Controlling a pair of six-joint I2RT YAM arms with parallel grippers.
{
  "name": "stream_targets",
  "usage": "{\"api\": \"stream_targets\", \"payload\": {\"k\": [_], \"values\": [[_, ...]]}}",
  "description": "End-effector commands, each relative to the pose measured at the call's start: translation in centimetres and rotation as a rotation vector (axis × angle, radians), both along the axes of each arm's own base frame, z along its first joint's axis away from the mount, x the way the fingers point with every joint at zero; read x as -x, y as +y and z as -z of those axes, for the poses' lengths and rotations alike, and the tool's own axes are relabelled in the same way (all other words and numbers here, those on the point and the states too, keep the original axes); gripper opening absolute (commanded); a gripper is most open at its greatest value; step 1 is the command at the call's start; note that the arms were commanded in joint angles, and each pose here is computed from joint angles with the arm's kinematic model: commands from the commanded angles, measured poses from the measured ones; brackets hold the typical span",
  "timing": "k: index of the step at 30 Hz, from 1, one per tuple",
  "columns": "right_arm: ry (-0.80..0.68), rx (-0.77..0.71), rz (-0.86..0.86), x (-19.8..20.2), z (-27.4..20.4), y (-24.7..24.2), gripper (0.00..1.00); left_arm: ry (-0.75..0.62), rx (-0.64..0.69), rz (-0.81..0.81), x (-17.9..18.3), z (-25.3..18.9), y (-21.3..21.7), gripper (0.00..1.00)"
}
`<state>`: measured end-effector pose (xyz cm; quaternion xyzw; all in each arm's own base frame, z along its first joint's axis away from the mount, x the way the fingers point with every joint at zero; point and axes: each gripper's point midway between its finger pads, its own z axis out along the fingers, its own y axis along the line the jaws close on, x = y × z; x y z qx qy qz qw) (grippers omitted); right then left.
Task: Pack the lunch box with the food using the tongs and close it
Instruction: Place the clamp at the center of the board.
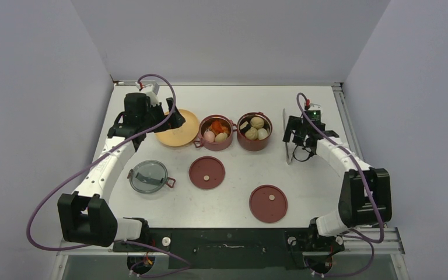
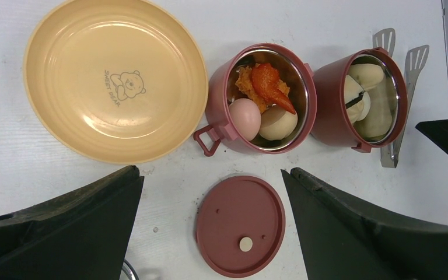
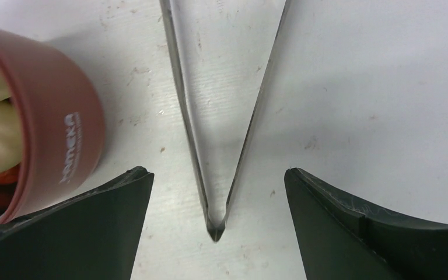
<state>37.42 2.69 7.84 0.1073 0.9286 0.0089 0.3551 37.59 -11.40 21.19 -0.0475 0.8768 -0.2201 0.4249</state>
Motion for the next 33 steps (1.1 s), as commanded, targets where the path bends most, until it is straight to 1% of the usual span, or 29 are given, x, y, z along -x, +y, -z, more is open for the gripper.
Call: {"api": "stream_targets", "payload": {"k": [1, 5, 7, 13, 16, 20, 23, 25, 28, 31, 33], "values": [[-0.005, -0.066, -0.033, 2.7, -3.1, 1.2, 0.85, -0.085, -0.005, 0.004, 0.3, -2.7, 0.1, 0.97], [0.052, -0.121, -0.068, 6.4, -4.0, 2.1, 0.85, -0.071, -0.017, 0.005, 1.5, -1.7, 0.5, 0.97], [0.115, -0.152, -0.072, 8.8, -3.7, 2.4, 0.85, -0.067, -0.011, 0.014, 1.9, -1.5, 0.3, 0.97], [0.317, -0.223, -0.05, 15.0, -1.1, 3.2, 0.81, -0.069, 0.013, 0.03, 2.1, -1.6, -0.2, 0.97], [0.386, -0.258, -0.03, 17.0, 0.1, 3.6, 0.78, -0.066, 0.019, 0.036, 2.1, -1.6, -0.3, 0.97], [0.43, -0.337, -0.028, 18.4, 0.9, 4.9, 0.73, -0.057, 0.019, 0.037, 2.1, -1.3, -0.3, 0.97], [0.467, -0.359, -0.03, 19.3, 2.0, 5.7, 0.7, -0.054, 0.021, 0.039, 2.1, -1.3, -0.4, 0.97], [0.495, -0.353, -0.037, 19.8, 2.9, 6.3, 0.67, -0.055, 0.02, 0.037, 2.0, -1.3, -0.3, 0.97], [0.519, -0.321, -0.046, 20.0, 4.1, 7.1, 0.58, -0.052, 0.013, 0.033, 2.0, -1.2, -0.2, 0.97], [0.526, -0.282, -0.053, 20.0, 4.8, 7.5, 0.52, -0.045, 0.012, 0.033, 1.9, -0.9, -0.2, 0.97], [0.522, -0.256, -0.051, 19.9, 5.1, 7.4, 0.49, -0.044, 0.013, 0.035, 2.0, -1.0, -0.2, 0.97]]}}
